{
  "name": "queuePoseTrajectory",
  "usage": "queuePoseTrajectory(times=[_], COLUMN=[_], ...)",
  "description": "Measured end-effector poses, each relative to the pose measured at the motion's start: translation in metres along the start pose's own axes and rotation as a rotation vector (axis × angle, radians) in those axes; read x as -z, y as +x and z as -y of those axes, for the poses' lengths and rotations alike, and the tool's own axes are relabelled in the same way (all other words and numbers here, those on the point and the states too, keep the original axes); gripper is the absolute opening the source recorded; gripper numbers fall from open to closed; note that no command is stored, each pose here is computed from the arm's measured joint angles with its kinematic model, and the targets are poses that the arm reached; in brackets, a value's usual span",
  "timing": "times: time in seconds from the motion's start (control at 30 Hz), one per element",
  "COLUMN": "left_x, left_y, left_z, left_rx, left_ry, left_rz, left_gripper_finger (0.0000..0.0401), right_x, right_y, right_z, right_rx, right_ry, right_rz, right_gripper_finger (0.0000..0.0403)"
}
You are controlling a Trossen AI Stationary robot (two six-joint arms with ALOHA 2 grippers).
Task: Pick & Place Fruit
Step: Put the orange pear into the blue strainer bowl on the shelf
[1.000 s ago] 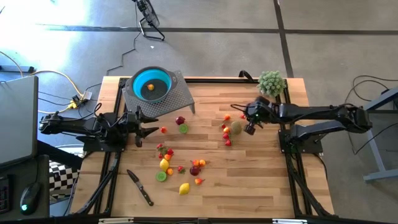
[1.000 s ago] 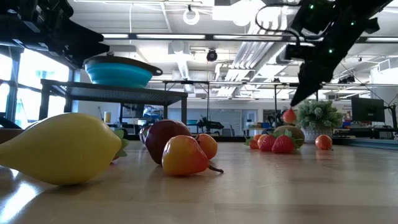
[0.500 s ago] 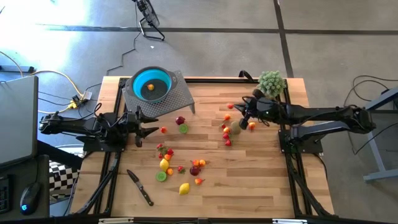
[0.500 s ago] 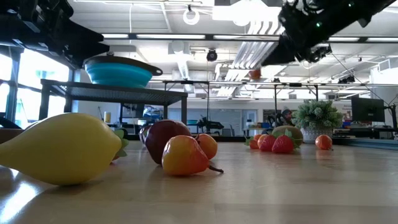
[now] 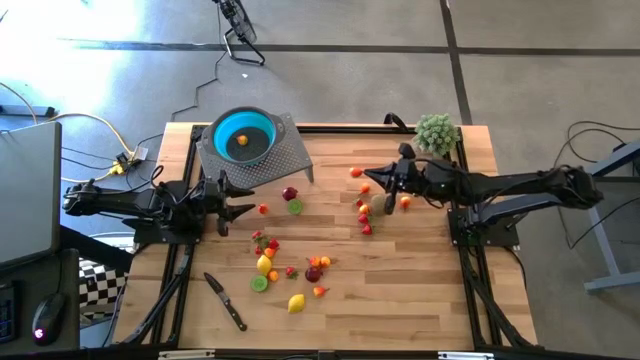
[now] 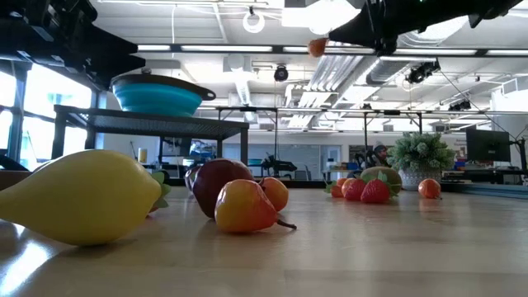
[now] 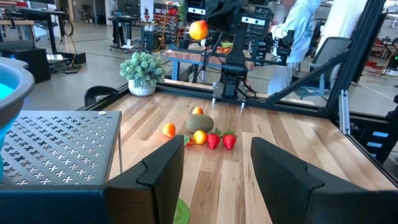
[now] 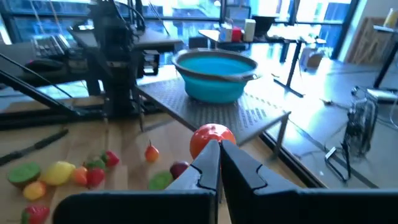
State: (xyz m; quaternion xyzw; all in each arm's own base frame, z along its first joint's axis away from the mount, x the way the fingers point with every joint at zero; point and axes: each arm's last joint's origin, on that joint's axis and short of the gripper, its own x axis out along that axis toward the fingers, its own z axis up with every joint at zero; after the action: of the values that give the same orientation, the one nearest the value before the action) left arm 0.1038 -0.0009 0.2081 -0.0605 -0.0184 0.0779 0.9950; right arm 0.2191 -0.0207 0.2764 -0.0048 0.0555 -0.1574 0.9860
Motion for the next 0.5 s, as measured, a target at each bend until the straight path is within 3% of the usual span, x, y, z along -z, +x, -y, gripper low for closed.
queuePoseTrajectory(times=[0.5], left_x=[-0.006], left_y=[0.000], left_z=[0.000], left_rx=[-0.026], left_ry=[0.030], left_rz=[0.058], left_gripper_finger=[0.0184], right_x=[0.014], right_y=[0.039], right_z=[-0.016], right_rx=[-0.023], right_ry=[0.009], right_rz=[0.109], right_gripper_finger=[0.0003])
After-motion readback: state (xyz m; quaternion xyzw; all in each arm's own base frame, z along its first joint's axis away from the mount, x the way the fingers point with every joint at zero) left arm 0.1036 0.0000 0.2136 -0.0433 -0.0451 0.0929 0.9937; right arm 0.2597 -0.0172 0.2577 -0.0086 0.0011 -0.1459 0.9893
